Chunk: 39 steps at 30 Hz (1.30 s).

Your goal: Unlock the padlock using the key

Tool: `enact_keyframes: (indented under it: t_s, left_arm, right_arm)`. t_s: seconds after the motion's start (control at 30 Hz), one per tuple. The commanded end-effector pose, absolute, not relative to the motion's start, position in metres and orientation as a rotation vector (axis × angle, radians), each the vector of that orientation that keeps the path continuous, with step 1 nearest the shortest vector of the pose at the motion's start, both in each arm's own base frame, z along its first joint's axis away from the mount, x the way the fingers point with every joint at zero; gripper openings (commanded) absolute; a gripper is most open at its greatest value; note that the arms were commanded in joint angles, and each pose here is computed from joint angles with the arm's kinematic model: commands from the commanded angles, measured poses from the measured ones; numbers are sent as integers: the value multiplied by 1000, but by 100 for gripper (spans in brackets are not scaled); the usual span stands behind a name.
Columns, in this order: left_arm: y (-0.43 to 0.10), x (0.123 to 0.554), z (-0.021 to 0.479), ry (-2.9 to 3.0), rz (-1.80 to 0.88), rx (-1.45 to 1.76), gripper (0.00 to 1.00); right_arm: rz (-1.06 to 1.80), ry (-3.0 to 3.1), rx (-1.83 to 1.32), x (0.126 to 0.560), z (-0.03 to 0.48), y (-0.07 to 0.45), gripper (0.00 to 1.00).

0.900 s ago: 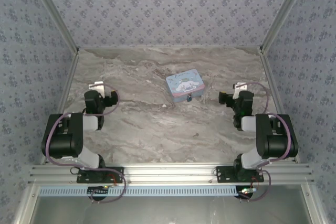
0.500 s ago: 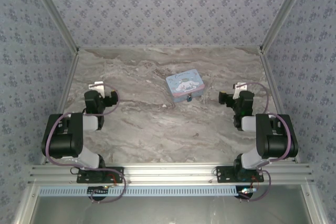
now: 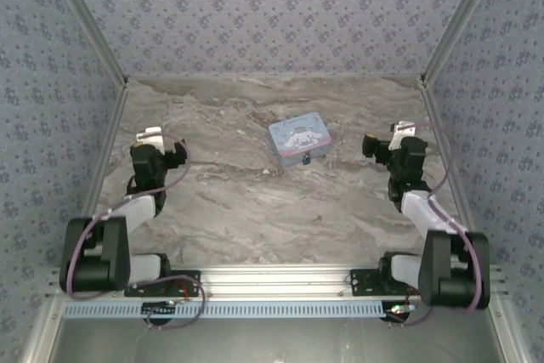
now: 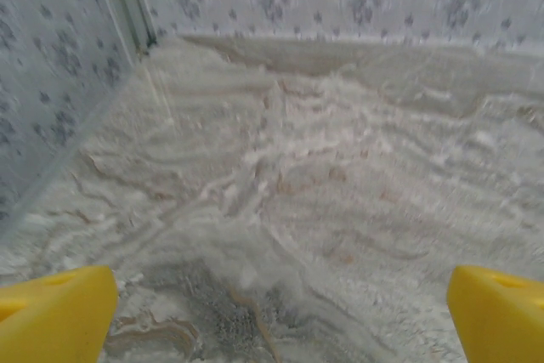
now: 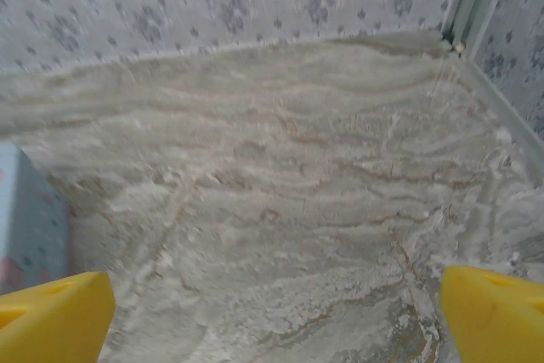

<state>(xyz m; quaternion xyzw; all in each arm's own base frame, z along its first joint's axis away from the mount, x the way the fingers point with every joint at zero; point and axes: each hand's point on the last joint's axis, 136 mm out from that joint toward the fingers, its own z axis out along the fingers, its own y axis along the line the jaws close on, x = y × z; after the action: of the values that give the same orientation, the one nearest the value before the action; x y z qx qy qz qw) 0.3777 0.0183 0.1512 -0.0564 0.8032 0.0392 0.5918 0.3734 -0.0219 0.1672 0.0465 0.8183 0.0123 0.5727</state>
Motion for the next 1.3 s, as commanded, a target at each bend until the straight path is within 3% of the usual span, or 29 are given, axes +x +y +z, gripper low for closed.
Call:
enact_keyframes:
  t_s: [0.0, 0.17, 0.33, 0.7, 0.97, 1.27]
  left_arm:
    - [15, 371, 180, 1883, 46, -225, 99]
    - [-10, 368, 201, 1950, -225, -378, 99]
    - [-68, 362, 211, 1940, -448, -313, 99]
    - [-226, 354, 229, 1986, -734, 133, 99]
    - [-261, 362, 227, 1976, -836, 159, 99]
    - [-260, 362, 221, 1996, -822, 149, 99]
  right_arm:
    - [130, 2009, 215, 351, 169, -13, 100]
    - [285, 2087, 278, 321, 172, 14, 100]
    - [406, 2254, 342, 288, 154, 45, 93]
    - [466, 2610, 208, 223, 98, 107, 82]
    - [410, 2780, -5, 199, 65, 150, 72]
    - [242, 2972, -167, 193, 35, 168, 49]
